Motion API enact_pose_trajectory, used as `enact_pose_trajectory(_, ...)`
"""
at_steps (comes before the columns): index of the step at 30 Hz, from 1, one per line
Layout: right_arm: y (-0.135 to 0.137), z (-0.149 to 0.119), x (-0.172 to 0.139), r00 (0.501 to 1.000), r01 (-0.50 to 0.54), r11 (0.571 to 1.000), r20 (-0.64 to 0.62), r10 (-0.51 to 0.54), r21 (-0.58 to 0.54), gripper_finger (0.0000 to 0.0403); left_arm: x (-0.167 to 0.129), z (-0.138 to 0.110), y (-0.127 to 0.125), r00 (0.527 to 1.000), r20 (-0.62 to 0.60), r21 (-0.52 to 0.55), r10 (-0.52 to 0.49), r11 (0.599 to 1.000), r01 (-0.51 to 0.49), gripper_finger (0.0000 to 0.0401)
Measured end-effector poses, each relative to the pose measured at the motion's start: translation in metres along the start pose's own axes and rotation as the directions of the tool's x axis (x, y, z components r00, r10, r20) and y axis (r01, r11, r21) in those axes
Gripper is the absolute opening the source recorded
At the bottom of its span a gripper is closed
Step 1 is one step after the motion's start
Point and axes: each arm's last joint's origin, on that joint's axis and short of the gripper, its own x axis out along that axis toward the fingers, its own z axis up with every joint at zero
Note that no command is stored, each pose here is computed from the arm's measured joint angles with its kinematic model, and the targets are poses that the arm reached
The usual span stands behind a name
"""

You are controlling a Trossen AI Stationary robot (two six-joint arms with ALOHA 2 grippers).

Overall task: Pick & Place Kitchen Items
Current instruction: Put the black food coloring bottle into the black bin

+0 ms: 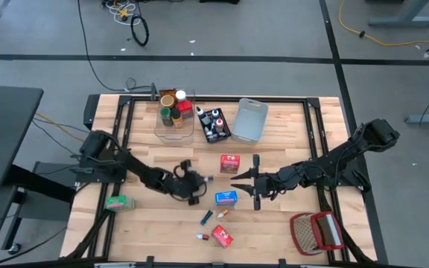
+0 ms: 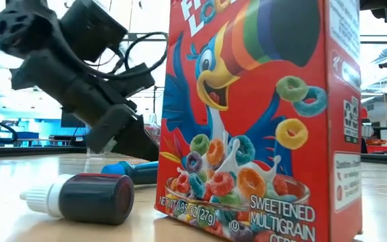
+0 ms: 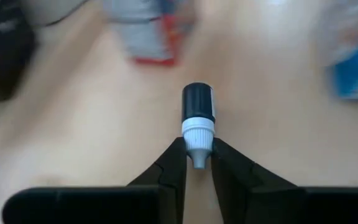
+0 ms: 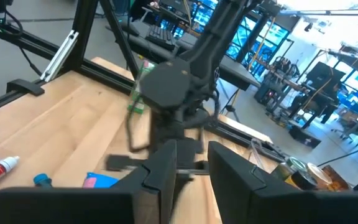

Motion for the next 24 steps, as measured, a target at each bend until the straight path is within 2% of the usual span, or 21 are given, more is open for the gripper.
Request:
enact_pose_trajectory(3,0.0,0.0,0.0,1.0,-0.001,1.0,0.0,0.001,0.0,0.0102,0.004,0.005,0.021,0.995,-0.042,0.022,0.095,0.995,-0.094,0.007)
enact_pose_trajectory(10,0.0,0.0,0.0,1.0,-0.006,1.0,0.002,0.006,0.0,0.0102,0.007,0.037,0.067,0.975,0.036,0.112,0.22,0.968,-0.223,0.0067)
enact_pose_trajectory(15,0.0,0.0,0.0,1.0,-0.006,1.0,0.002,0.006,-0.001,0.0102,0.005,0.057,0.103,0.95,0.096,0.125,0.296,0.944,-0.307,0.0071)
enact_pose_trajectory(17,0.0,0.0,0.0,1.0,-0.006,1.0,0.002,0.006,-0.001,0.0102,0.006,0.062,0.116,0.951,0.12,0.122,0.285,0.946,-0.299,0.0071)
enact_pose_trajectory(20,0.0,0.0,0.0,1.0,-0.006,1.0,0.002,0.006,-0.001,0.0102,0.01,0.066,0.134,0.968,0.143,0.138,0.208,0.964,-0.228,0.0071)
enact_pose_trajectory(24,0.0,0.0,0.0,1.0,-0.005,1.0,0.001,0.005,-0.001,0.0102,0.014,0.066,0.15,0.984,0.159,0.233,0.078,0.966,-0.114,0.0073)
